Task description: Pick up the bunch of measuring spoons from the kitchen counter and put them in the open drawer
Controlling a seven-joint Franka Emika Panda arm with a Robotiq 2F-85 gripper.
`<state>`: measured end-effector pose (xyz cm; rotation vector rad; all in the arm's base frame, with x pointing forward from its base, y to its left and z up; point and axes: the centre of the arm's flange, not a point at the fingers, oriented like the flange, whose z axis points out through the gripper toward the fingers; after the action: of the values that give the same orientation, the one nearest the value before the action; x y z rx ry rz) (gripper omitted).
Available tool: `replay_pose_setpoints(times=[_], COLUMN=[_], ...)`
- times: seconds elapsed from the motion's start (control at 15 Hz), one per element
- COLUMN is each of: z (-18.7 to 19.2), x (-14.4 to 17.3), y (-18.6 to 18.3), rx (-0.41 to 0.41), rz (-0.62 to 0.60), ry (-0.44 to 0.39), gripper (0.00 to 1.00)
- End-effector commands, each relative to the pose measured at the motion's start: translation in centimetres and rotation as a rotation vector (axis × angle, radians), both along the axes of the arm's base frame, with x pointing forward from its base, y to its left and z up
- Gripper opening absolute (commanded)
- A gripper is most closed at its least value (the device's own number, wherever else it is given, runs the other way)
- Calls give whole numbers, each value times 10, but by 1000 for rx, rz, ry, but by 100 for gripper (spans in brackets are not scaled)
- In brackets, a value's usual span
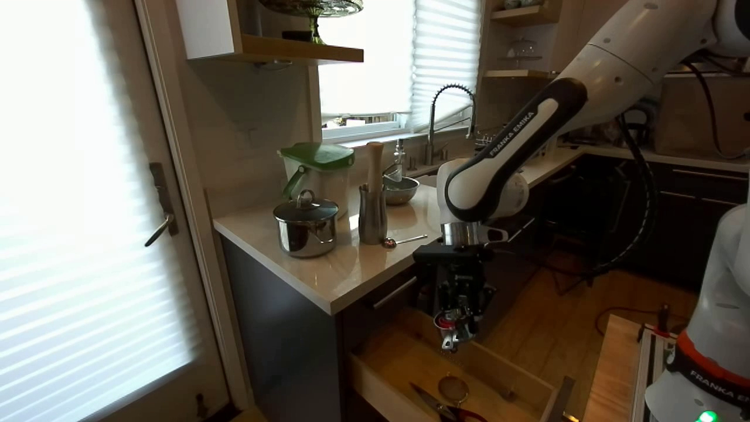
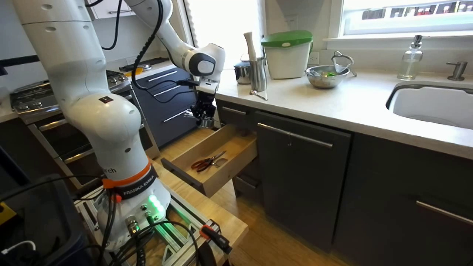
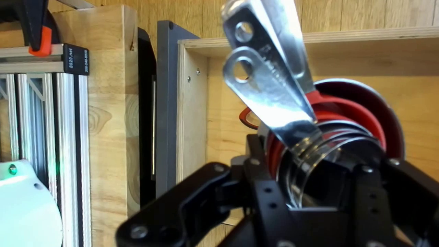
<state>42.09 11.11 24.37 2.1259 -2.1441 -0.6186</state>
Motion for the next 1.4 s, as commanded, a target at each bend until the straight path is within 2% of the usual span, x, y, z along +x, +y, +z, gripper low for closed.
replay_pose_setpoints(times=[0.0,0.07,0.2,0.53,0.6,0.73,0.93,1.13,1.2,1.27,1.33], z=[2,4,0,-36,-44,-64,-88,-109,-114,-118,-105], x=[2,3,3,3,2,0,-8,-23,-29,-30,-19], y=[-2,-4,4,21,25,33,38,36,32,27,42], rx=[1,1,-61,-63,-31,25,68,104,116,138,101], rz=[-4,-8,35,31,109,177,274,295,276,240,269], ry=[-6,-11,-29,-112,-178,-270,-365,-384,-377,-337,-351], gripper=[17,4,4,4,4,4,4,4,4,4,17])
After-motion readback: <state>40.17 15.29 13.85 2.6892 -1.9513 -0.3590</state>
